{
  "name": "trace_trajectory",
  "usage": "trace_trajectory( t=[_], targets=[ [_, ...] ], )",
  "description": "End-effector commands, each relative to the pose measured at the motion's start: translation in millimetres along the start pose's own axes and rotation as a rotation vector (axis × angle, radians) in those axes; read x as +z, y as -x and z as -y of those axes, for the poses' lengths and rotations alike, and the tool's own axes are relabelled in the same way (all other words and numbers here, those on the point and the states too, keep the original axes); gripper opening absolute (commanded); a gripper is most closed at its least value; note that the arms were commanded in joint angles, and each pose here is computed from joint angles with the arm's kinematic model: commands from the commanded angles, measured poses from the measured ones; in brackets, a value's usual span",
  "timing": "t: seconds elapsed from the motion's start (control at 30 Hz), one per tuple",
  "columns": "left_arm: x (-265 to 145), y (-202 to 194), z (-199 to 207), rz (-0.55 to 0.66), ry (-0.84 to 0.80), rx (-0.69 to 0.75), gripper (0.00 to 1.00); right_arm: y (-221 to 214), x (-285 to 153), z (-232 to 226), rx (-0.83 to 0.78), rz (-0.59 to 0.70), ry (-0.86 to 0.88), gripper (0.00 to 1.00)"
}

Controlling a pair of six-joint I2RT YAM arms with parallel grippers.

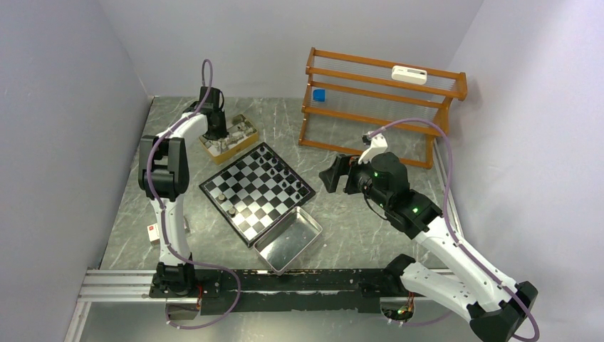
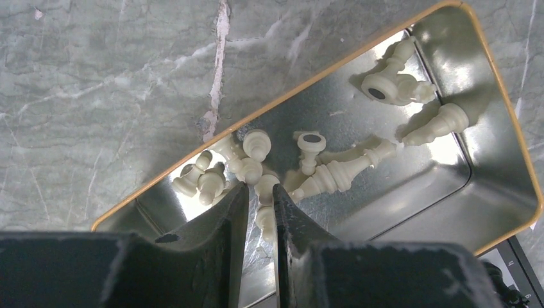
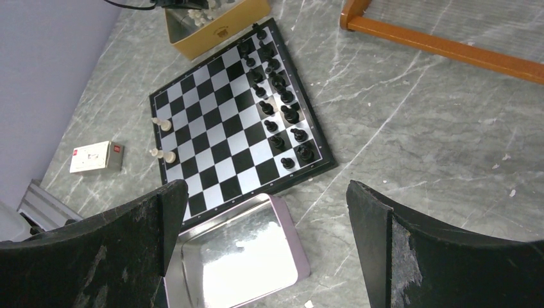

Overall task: Set up the chess pieces on the board
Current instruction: Pick up the chess piece from the storage box.

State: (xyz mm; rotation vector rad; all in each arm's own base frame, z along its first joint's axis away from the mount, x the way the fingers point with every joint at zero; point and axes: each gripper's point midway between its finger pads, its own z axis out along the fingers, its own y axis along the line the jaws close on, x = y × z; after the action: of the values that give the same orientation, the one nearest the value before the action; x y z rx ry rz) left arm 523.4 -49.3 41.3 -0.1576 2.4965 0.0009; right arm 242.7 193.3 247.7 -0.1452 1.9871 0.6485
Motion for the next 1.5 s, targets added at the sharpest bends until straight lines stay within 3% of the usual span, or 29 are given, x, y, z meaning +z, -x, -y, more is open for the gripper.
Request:
trace_trajectory(
  t=[0.0, 0.3, 0.63, 0.93, 1.1, 1.47],
  targets=[
    [5.2, 9.0, 1.6, 0.015, -0.023, 0.005, 0.26, 9.0, -5.6, -2.0, 0.0, 0.034, 0.004, 1.0],
    [8.4, 5.0, 4.5, -0.004, -0.039, 0.006, 0.3, 7.4, -4.8, -1.8, 0.001, 0.031, 0.005, 1.0],
    [6.8, 5.6, 6.4, -0.011, -0.049, 0.013, 0.23, 6.9, -4.7, -0.8, -0.002, 0.03, 0.001, 1.0],
    [10.1, -0.2, 5.8, -0.041, -0.042, 0.018, 0.25, 6.4, -5.3, 0.1, -0.002, 0.033, -0.001, 1.0],
    [8.3, -1.1, 6.0, -0.051, -0.031, 0.026, 0.17, 6.4, -5.1, -0.4, -0.001, 0.031, 0.001, 1.0],
    [-4.5, 6.4, 5.2, -0.037, -0.014, 0.025, 0.14, 5.9, -5.6, 0.1, -0.001, 0.033, 0.001, 1.0]
  ],
)
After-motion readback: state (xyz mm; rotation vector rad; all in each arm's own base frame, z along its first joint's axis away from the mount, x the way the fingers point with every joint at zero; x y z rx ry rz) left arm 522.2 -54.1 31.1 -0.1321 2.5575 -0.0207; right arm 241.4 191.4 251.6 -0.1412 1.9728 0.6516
